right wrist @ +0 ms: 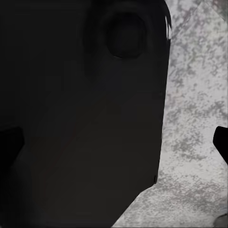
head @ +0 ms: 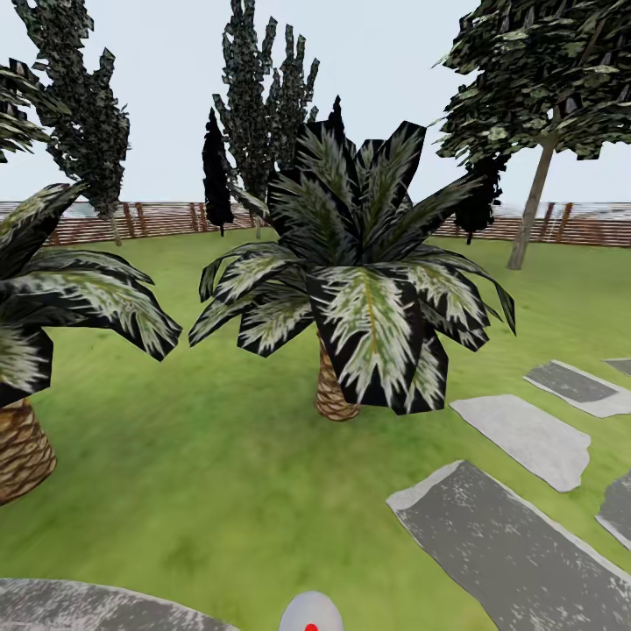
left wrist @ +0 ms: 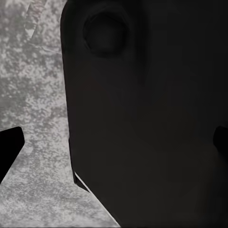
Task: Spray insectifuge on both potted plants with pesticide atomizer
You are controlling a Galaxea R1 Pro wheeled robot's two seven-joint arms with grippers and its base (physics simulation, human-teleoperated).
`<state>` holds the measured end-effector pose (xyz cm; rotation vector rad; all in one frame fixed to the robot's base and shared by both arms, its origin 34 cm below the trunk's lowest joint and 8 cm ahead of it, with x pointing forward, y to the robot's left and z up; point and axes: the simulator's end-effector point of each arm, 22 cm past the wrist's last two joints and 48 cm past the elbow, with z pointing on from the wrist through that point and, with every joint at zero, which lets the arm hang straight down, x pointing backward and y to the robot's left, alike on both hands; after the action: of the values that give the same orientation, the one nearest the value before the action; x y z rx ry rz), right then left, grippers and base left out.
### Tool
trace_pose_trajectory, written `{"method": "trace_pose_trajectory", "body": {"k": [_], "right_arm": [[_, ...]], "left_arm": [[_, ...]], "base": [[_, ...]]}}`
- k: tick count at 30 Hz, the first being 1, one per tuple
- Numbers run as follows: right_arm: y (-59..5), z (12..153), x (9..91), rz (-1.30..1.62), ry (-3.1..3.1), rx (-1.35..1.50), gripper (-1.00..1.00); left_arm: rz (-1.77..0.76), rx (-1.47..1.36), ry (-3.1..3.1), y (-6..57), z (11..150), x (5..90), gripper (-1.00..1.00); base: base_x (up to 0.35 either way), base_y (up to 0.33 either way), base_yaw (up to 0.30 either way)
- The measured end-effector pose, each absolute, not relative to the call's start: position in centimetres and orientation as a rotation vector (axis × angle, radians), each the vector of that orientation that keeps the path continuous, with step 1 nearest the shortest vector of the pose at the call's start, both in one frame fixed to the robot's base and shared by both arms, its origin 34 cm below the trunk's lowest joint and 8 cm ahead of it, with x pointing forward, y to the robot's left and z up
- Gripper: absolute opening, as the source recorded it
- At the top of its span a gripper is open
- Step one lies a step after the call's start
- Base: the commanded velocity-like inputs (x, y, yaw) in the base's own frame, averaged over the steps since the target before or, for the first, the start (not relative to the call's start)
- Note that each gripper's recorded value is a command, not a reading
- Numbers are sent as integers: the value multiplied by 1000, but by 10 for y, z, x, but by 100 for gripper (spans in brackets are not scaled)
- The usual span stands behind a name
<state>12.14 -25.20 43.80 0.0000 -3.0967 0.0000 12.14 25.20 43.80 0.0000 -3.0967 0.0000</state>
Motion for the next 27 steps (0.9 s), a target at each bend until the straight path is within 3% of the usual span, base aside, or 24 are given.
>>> {"method": "trace_pose_trajectory", "body": {"k": [6,11,27], "right_arm": [[-250,437,157,-5,-3178,-31,100],[-227,438,186,-52,-3210,6,100],[-255,439,206,11,-3233,13,100]], "left_arm": [[-12,19,-3197,259,438,172,100],[0,-1,-3172,253,438,154,100],[-73,11,-3199,287,439,167,100]], "base": [[0,0,0],[-68,0,0],[-320,0,0]]}}
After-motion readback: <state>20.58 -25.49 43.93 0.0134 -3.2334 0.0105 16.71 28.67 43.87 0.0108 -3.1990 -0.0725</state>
